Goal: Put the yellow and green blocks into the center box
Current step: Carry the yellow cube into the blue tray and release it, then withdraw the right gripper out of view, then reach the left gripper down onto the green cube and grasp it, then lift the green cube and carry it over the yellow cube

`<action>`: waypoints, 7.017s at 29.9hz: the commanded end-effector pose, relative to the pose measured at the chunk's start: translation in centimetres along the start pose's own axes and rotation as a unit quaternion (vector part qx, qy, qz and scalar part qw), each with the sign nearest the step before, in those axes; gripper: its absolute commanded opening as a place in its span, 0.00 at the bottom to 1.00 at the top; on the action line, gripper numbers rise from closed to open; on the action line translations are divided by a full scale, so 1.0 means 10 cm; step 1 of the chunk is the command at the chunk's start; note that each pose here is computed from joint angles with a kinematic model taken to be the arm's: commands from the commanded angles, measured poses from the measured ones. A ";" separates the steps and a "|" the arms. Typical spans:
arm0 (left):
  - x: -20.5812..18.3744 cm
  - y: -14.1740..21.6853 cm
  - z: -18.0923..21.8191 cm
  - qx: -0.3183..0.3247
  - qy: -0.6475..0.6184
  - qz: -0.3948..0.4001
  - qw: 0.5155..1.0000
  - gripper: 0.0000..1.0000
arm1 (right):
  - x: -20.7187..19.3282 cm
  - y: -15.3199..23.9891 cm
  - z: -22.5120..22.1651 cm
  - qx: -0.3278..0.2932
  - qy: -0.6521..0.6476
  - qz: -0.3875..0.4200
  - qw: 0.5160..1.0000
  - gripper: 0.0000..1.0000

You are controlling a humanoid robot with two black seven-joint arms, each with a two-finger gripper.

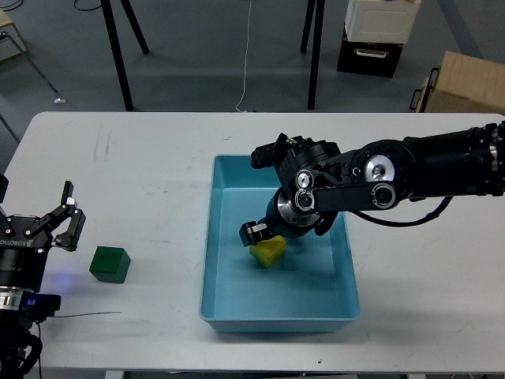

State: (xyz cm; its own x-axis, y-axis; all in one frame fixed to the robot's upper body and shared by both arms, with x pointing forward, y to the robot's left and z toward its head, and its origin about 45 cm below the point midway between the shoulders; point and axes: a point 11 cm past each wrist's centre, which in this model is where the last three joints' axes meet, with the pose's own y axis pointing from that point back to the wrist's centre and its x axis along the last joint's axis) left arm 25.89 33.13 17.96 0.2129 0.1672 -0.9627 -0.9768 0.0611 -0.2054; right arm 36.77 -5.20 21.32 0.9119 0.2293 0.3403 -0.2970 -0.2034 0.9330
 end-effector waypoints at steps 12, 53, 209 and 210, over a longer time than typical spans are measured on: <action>-0.07 -0.07 0.05 0.012 -0.014 -0.011 1.000 1.00 | 1.40 1.35 0.73 0.313 -0.452 0.100 0.829 0.99; -0.22 -0.38 -0.06 0.057 -0.030 -0.031 0.997 1.00 | 0.46 2.18 3.50 0.629 -0.671 0.234 0.314 1.00; -0.92 -1.19 -2.56 0.607 -0.729 -0.312 -0.057 0.03 | -2.59 0.87 2.52 0.619 -0.756 0.188 -0.104 1.00; -0.89 -1.14 -2.63 0.607 -0.725 -0.318 -0.069 0.04 | -2.61 0.87 2.52 0.617 -0.757 0.188 -0.104 1.00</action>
State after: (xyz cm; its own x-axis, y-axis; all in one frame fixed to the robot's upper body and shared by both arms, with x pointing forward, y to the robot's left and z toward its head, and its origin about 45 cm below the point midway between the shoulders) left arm 36.22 7.76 26.29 0.7879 -0.4906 0.3721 -0.2866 0.2427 0.9268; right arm 17.85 -36.95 17.85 0.1244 0.0770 -0.9892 -0.9819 0.1529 -0.1116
